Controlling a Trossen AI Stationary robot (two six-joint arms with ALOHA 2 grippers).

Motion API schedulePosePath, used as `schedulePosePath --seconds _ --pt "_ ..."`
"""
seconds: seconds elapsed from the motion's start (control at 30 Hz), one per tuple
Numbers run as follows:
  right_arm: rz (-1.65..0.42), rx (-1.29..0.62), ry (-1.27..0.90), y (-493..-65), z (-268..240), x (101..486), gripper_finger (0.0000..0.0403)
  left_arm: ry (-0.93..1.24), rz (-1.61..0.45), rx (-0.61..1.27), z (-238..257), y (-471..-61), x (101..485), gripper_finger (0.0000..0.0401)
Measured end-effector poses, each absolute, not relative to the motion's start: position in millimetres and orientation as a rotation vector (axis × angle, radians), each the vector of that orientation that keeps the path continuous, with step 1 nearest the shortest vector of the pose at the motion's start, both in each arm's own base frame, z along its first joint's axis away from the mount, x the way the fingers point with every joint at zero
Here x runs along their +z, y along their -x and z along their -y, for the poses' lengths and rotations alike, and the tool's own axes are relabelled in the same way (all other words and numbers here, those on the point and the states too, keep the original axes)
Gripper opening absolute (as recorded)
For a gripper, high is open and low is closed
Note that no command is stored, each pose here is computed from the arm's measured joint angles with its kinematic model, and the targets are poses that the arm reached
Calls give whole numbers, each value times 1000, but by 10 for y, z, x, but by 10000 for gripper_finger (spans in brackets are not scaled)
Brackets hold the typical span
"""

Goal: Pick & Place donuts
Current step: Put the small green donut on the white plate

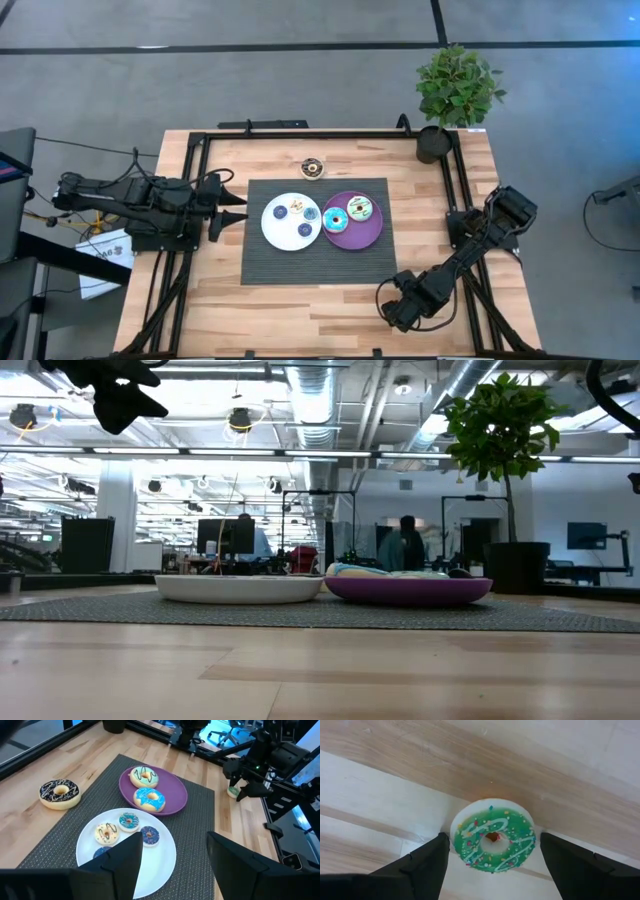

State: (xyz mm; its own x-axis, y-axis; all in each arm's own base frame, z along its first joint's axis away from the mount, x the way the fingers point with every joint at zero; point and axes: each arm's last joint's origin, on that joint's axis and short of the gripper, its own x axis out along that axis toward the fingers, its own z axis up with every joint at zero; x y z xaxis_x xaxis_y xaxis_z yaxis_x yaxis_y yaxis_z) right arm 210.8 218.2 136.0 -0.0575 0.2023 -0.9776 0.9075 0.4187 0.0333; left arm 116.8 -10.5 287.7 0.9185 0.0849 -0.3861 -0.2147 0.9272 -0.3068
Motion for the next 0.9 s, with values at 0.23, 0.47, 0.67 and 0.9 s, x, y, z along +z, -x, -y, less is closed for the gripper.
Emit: schedulePosePath --seconds 0.23,0.47,0.67,0.9 --pt "-1543 -783 -1020 -2113 -2178 1360 301 353 -377 157 105 -1168 2877 212" --pt "-1543 -784 -1020 -2112 -2177 1359 260 353 -376 157 105 -1167 2877 212" --pt "-1541 -778 -1025 -2118 -2179 1360 216 353 -377 157 105 -1168 2877 212" --pt "-1539 -771 -1031 -2123 -2184 1361 179 353 -376 158 105 -1167 2877 212"
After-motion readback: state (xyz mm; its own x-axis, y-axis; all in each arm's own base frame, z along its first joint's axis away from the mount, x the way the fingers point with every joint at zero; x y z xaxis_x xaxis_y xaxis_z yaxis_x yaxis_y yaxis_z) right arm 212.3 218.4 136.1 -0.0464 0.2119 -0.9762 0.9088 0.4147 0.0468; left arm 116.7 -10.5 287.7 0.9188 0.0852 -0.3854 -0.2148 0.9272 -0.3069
